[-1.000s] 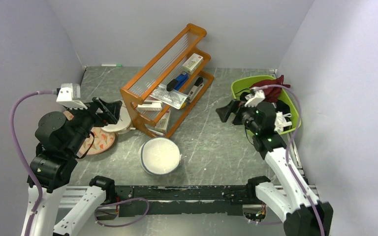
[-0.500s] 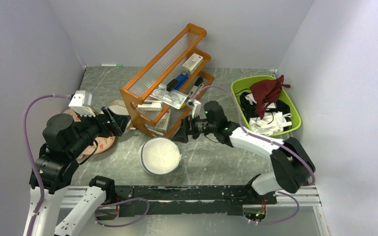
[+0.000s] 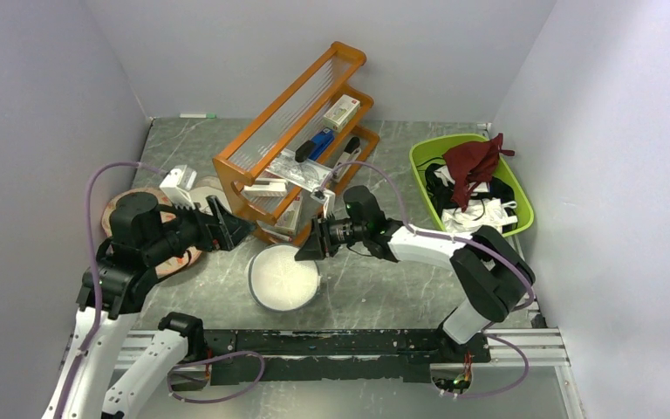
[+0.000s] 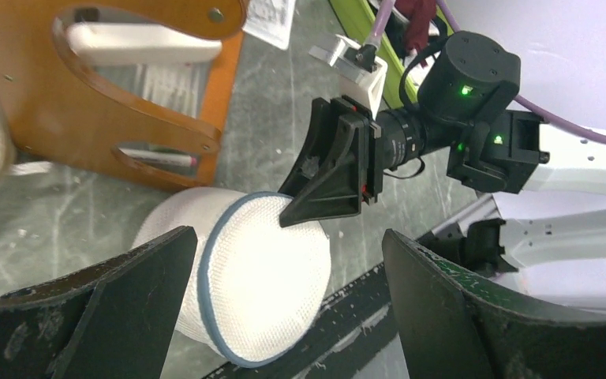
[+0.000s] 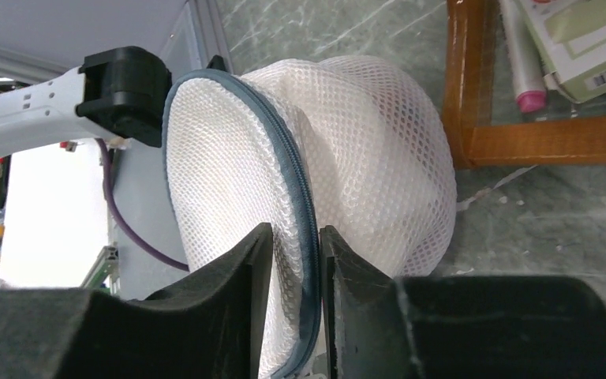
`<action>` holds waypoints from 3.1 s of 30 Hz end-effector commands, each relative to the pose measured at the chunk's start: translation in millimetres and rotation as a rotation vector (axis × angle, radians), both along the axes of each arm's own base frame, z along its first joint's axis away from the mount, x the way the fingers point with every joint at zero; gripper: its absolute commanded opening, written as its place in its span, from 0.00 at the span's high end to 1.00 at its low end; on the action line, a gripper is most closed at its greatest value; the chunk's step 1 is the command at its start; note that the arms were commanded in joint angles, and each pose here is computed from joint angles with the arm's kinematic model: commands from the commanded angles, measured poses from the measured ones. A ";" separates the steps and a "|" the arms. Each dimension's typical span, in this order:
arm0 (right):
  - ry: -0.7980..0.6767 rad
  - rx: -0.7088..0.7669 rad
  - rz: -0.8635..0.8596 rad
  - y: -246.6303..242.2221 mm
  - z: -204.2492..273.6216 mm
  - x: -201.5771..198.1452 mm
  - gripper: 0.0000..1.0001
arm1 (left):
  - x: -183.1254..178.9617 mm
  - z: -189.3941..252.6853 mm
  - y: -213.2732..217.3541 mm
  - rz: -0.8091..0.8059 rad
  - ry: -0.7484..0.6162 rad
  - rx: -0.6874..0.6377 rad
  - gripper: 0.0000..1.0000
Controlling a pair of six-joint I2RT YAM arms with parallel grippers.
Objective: Unzip the laundry bag and remove the bra
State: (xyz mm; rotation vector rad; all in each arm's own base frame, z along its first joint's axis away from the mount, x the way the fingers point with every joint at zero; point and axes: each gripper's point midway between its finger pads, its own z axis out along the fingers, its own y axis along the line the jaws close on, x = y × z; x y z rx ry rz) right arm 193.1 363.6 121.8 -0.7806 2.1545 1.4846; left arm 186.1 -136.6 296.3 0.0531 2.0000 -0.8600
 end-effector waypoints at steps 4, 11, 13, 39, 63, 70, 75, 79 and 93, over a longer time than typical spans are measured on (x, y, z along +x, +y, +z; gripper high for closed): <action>0.007 0.039 -0.002 -14.4 10.2 -18.2 0.78 | -4.7 4.0 -21.7 -0.109 0.026 -0.107 0.00; 0.012 0.005 -0.109 -44.0 11.7 -14.9 0.89 | 2.3 -0.6 -32.5 -0.152 0.034 -0.155 0.00; 0.032 0.012 -0.158 -54.6 10.8 -11.2 0.91 | 2.8 -5.7 -35.0 -0.163 0.050 -0.164 0.00; 0.110 -0.011 -0.541 -141.2 14.4 33.2 0.92 | -6.9 -31.5 -166.4 -0.373 -0.026 0.102 0.04; 0.112 0.043 -0.518 -143.5 21.6 19.9 0.92 | -50.4 -154.8 -244.6 -0.181 -0.155 0.973 0.24; 0.105 0.044 -0.514 -144.7 20.7 16.1 0.92 | -48.2 -158.0 -253.1 -0.180 -0.161 0.944 0.33; 0.093 0.038 -0.508 -145.0 22.3 16.1 0.92 | -50.0 -163.1 -254.6 -0.189 -0.142 0.918 0.43; 0.057 0.014 -0.493 -146.1 21.3 18.7 0.90 | -50.6 -157.8 -256.3 -0.205 -0.137 0.872 0.54; -0.156 0.002 -0.485 -155.0 36.2 25.7 0.57 | -45.8 -144.7 -239.6 -0.317 0.020 0.544 0.93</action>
